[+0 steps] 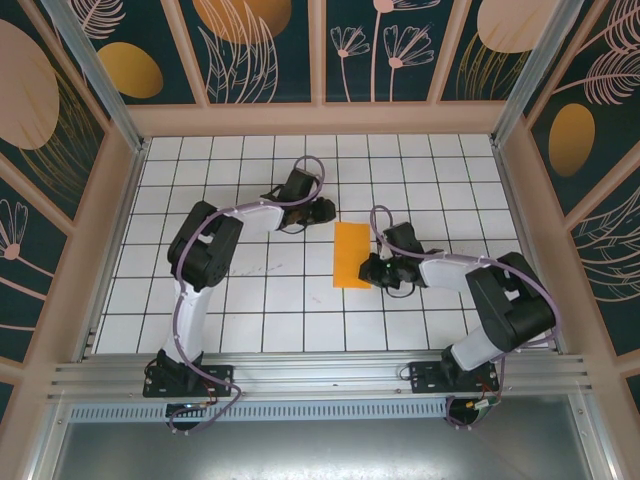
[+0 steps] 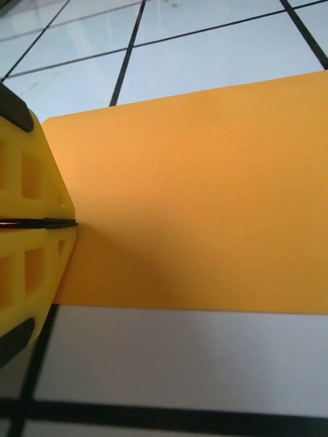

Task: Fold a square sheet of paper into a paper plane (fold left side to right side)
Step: First fold the square sheet of paper in half at the center of the table, then fold the triangle a second time at the center of the table.

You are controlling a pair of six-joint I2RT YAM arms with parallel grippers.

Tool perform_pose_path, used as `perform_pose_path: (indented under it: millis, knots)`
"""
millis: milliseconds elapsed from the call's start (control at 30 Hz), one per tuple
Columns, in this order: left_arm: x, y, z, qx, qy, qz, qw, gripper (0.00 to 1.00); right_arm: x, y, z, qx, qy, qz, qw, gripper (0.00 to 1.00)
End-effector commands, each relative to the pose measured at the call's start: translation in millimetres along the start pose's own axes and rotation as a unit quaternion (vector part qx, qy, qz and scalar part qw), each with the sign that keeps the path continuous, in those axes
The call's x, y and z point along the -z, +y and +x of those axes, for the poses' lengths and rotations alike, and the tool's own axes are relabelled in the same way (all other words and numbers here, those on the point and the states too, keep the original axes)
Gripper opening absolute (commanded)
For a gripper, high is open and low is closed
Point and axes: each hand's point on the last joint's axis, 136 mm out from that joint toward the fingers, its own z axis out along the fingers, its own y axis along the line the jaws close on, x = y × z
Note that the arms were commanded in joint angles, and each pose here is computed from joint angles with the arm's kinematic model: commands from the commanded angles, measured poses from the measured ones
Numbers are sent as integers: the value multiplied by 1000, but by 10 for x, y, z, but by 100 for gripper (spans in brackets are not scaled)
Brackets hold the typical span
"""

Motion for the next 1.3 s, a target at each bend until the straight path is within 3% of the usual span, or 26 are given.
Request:
perform_pose_path:
  millis: [0,100,233,467,800,1033,1133,1267]
  knots:
    - [452,-155,-237,-19,-44,0,999,36,21,79,66,-32,-7,-14,999,11]
    - [664,-253,-151,-12,-47,27,998,36,151,244,-102,3,-42,-30,999,15]
    - [791,-397,171,9,-21,82,996,35,360,306,-326,53,-83,-16,995,34]
    - [569,-731,808,-1,60,127,990,32,670,92,-622,40,-135,-2,990,53]
    - [155,-491,1073,5,94,63,994,30,700,65,-597,19,-132,-21,991,84]
    - [148,-312,1170,-1,97,27,995,29,641,92,-457,0,-92,-39,995,88]
    - [159,-313,1188,0,98,30,995,28,567,18,-369,-49,-62,-31,996,87]
    - [143,-323,1214,3,100,36,994,28,414,7,-230,-75,-9,-42,996,73]
